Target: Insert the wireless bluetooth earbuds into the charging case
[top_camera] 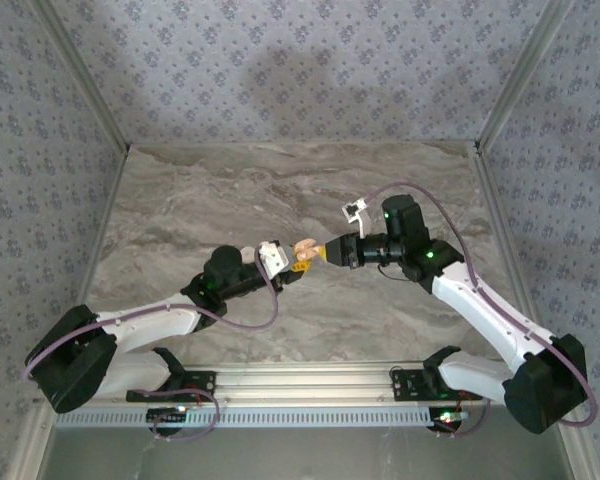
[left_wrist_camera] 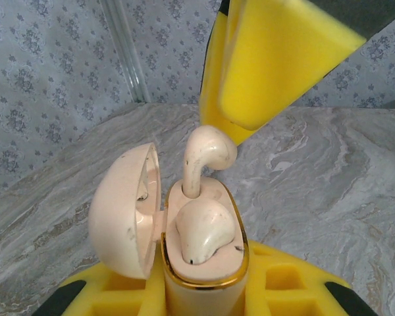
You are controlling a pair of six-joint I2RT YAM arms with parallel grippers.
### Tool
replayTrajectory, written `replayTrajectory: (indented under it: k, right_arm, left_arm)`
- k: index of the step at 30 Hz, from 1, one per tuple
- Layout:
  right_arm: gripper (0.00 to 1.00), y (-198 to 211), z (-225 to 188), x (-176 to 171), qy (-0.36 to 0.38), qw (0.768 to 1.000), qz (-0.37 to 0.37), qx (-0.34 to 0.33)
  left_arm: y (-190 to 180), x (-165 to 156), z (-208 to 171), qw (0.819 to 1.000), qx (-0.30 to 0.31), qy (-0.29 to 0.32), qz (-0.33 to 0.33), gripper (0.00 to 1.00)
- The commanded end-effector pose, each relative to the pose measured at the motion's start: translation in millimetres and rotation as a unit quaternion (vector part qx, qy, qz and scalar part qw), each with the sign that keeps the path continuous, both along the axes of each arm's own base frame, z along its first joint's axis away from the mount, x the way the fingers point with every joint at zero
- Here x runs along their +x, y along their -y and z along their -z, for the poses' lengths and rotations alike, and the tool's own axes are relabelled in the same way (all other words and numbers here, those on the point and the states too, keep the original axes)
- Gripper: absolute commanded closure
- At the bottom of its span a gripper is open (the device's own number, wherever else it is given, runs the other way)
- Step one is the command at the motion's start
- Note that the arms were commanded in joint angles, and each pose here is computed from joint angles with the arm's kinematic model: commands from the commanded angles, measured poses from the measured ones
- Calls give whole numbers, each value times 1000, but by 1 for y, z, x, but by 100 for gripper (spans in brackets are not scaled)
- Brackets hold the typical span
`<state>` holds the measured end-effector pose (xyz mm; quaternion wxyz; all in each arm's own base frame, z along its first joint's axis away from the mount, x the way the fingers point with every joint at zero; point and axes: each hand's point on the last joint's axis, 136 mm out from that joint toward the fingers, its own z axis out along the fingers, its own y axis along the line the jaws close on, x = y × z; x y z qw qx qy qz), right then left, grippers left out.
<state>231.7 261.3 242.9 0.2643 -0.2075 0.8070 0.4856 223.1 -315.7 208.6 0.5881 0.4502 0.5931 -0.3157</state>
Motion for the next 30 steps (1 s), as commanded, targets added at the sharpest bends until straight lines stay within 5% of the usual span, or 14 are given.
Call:
replayTrajectory:
  k: [1,17,30]
  right_arm:
    - [76,-9,-14,-3,7,999,-23,22]
    - [82,-27,-15,-10,5,998,-52,24]
    - [74,-9,-37,-7,44,999,-26,18]
  left_arm:
    - [1,-3,-24,999,-24,30,7,89]
    - [1,-4,-23,999,-23,29,7,89]
    - [-1,-5,-22,999,-23,30,6,89]
